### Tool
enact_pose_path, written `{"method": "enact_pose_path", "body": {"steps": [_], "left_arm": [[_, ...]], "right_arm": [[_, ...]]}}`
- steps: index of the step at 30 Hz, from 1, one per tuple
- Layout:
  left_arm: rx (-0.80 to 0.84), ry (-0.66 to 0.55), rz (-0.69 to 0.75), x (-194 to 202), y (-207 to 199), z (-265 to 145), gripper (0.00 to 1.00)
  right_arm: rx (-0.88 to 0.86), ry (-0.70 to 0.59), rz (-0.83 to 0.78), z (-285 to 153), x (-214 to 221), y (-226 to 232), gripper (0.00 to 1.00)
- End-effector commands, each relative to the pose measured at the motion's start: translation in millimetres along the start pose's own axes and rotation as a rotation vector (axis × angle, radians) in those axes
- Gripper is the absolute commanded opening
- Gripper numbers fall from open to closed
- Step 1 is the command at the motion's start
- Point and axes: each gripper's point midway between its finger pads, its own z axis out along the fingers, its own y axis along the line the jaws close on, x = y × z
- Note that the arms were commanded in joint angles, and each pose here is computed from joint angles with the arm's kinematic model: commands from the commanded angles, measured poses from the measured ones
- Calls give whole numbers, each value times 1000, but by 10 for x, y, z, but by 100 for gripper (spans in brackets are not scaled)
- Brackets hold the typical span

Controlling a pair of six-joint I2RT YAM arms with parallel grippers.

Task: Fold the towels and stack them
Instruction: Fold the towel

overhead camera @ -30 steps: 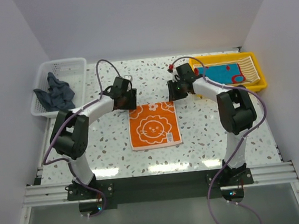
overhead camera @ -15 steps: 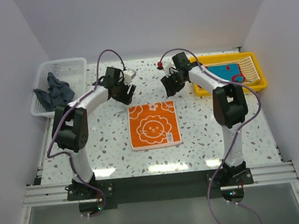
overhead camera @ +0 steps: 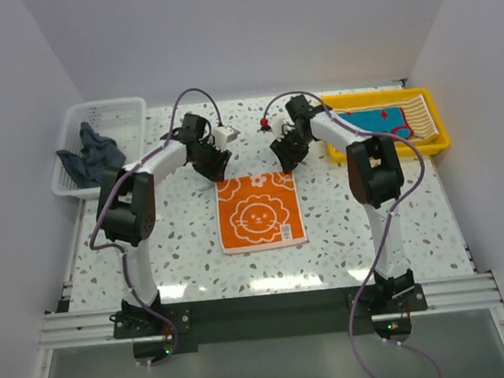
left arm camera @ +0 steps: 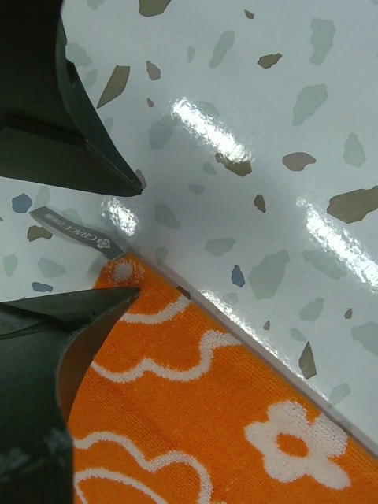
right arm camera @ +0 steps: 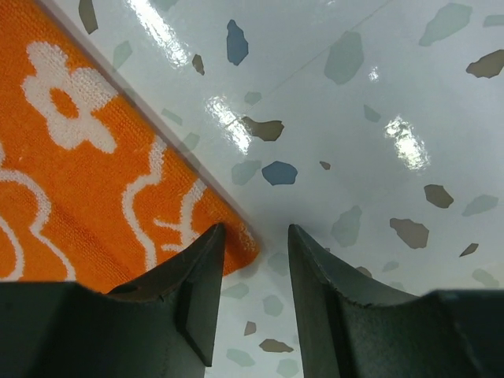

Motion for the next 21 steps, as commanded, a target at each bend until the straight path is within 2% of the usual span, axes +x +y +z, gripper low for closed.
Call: {"method": "enact_pose_path", "body": {"steps": [1, 11, 15, 16, 21], "left_arm": [[31, -22, 38, -111, -9, -28, 54], [57, 19, 35, -12, -37, 38, 49], [59, 27, 31, 7, -31, 70, 47], [62, 31, 29, 13, -35, 74, 46], [67, 30, 29, 4, -32, 99, 44]], "right_arm": [[-25, 33, -24, -4, 51, -6, 41], [-113, 110, -36, 18, 300, 163, 29], [-115, 111, -36, 30, 304, 163, 17], [-114, 110, -36, 28, 298, 161, 11], [-114, 111, -35, 52, 302, 159, 2]]}}
